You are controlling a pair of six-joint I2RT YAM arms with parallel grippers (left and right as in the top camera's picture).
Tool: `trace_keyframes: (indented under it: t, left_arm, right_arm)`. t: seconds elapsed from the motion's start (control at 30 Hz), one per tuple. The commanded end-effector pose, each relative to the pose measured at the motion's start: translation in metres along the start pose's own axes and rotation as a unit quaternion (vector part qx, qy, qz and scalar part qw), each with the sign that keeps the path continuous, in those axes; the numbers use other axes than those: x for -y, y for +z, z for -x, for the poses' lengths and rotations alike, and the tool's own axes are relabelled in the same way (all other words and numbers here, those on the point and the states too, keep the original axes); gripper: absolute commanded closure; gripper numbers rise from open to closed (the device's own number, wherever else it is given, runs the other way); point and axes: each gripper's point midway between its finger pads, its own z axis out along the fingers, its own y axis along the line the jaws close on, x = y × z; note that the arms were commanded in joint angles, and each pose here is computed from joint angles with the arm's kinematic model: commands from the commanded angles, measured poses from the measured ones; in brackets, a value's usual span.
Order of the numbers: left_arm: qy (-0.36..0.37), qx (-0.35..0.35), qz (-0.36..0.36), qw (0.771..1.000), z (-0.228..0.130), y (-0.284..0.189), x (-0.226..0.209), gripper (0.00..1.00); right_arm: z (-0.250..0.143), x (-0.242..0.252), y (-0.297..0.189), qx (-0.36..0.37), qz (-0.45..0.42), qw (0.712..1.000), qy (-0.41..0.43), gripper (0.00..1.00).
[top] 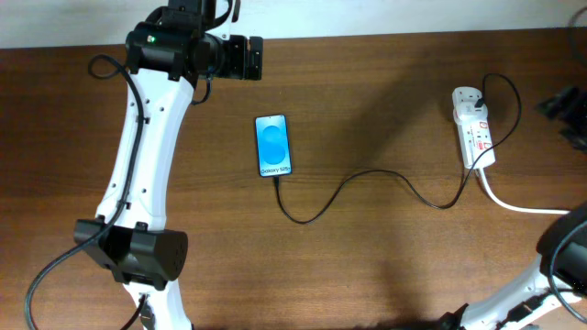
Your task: Plug charger to phone and switch on socket
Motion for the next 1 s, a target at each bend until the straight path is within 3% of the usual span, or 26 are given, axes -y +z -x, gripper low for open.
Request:
trace_keyframes:
  t: [0.0, 0.37, 0.97]
  left_arm:
    - [0.004, 0.016, 0.003, 1.0, 0.007, -0.012, -0.002, 0.0]
    - [0.004, 0.014, 0.003, 1.0, 0.006, -0.012, -0.002, 0.01]
    - [0.004, 0.013, 0.003, 1.0, 0.005, -0.012, -0.002, 0.01]
  right_arm:
    - [-0.008, 0.004, 0.034, -0.021, -0.065, 0.998, -0.005, 0.13]
    - [-0.027, -0.002, 0.103, -0.061, -0.083, 0.995, 0.004, 0.12]
    - [-0.047, 0.018, 0.122, -0.098, -0.113, 0.989, 0.015, 0.11]
